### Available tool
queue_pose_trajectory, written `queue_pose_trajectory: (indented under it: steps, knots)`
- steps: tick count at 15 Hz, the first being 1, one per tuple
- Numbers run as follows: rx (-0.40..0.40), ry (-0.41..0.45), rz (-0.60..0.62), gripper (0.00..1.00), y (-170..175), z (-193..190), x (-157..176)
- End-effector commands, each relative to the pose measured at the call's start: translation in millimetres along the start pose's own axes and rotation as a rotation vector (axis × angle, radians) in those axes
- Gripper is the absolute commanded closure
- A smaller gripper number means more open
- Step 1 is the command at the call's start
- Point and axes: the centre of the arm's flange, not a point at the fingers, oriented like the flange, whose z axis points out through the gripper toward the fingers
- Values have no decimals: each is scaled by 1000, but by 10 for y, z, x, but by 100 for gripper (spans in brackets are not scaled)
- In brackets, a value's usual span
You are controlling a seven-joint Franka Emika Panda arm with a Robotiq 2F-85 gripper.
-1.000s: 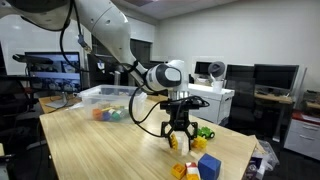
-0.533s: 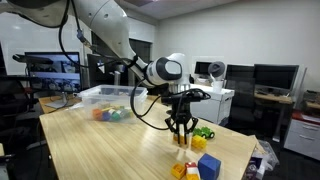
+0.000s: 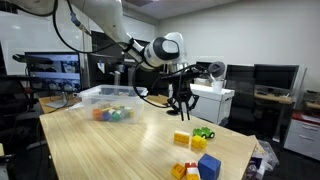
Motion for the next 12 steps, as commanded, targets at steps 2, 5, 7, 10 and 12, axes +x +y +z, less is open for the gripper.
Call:
queue_pose_trajectory:
  steps: [2,5,7,10,12]
  knots:
    - [20,-33,14,40,-70,118,-117]
    - [30,-62,11,20,-67,390,-139]
    - [15,-77,-60,7,-26,482,-111]
    - [-38,-106,-176,0,55,536,-35]
    - [-52,-101,-252,0,63,513,16]
